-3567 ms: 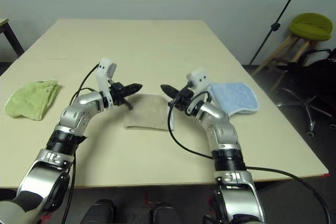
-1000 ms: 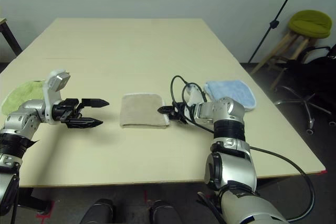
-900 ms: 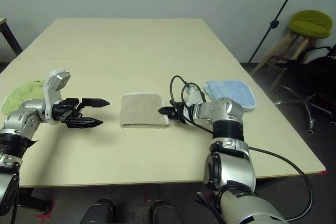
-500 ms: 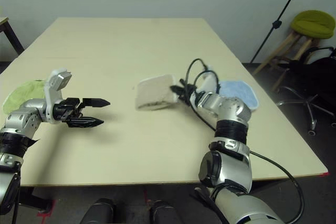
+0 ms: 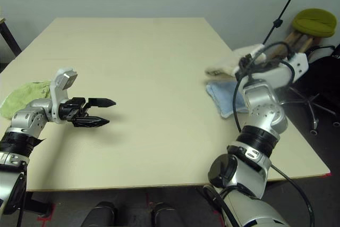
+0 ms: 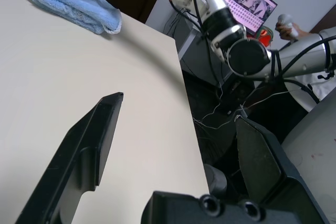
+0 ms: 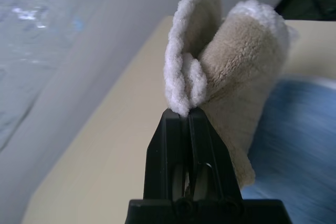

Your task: Fold the towel and set it aside.

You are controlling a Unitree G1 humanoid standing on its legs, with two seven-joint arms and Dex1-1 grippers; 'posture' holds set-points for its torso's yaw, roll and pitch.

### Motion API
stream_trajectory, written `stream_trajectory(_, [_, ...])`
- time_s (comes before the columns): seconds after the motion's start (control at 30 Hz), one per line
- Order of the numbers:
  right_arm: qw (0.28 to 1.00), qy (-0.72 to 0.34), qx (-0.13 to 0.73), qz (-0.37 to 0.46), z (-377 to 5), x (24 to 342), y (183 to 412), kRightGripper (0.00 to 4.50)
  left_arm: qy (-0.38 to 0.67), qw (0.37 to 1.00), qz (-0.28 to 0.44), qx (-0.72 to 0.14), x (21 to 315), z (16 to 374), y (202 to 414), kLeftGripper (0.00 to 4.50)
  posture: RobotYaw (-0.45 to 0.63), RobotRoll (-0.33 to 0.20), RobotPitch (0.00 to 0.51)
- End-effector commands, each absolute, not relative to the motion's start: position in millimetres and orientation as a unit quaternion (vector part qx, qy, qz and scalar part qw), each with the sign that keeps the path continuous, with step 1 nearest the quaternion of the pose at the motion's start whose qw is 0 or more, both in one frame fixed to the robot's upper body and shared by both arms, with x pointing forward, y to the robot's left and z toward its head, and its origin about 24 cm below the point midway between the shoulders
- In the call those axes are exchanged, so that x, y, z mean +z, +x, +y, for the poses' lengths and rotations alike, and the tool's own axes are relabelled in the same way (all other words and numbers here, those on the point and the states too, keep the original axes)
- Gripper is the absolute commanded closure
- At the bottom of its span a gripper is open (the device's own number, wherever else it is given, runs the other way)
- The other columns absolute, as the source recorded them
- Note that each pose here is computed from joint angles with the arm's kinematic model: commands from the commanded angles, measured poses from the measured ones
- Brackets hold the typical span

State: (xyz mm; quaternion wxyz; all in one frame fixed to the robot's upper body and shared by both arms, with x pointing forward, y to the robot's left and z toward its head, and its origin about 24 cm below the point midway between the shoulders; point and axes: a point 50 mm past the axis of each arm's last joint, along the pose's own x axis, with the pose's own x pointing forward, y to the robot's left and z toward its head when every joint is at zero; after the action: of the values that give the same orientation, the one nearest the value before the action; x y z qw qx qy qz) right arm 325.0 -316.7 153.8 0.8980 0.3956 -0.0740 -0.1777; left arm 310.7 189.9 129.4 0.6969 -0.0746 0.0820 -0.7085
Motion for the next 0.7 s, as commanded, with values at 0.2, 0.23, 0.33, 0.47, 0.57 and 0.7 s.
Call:
stream_trajectory(0.2, [0.882, 0.412, -0.230, 0.012, -326, 95, 310, 4.00, -0.073, 0.699, 0.087, -0.706, 127, 189, 311, 0.00, -0.01, 0.000, 0.026])
stream_trajectory(0.23, [0.879, 0.418, -0.229, 0.024, -325, 90, 309, 3.73, -0.070, 0.704, 0.090, -0.701, 126, 189, 311, 0.00, -0.01, 0.000, 0.029])
stream_trajectory(0.33, [0.878, 0.424, -0.217, 0.035, -317, 89, 302, 2.68, -0.079, 0.729, 0.106, -0.672, 123, 189, 311, 0.00, 0.00, 0.000, 0.034])
stream_trajectory(0.47, [0.880, 0.427, -0.203, 0.043, -304, 91, 292, 1.26, -0.094, 0.735, 0.109, -0.663, 122, 187, 309, 0.00, 0.00, 0.000, 0.043])
stream_trajectory(0.57, [0.884, 0.425, -0.189, 0.045, -290, 96, 280, 0.14, -0.102, 0.752, 0.106, -0.642, 122, 186, 308, 0.00, -0.02, 0.000, 0.056])
stream_trajectory(0.7, [0.914, 0.357, -0.182, 0.062, -275, 106, 256, 0.03, -0.093, 0.805, 0.136, -0.569, 117, 193, 309, 0.00, -0.05, 0.000, 0.078])
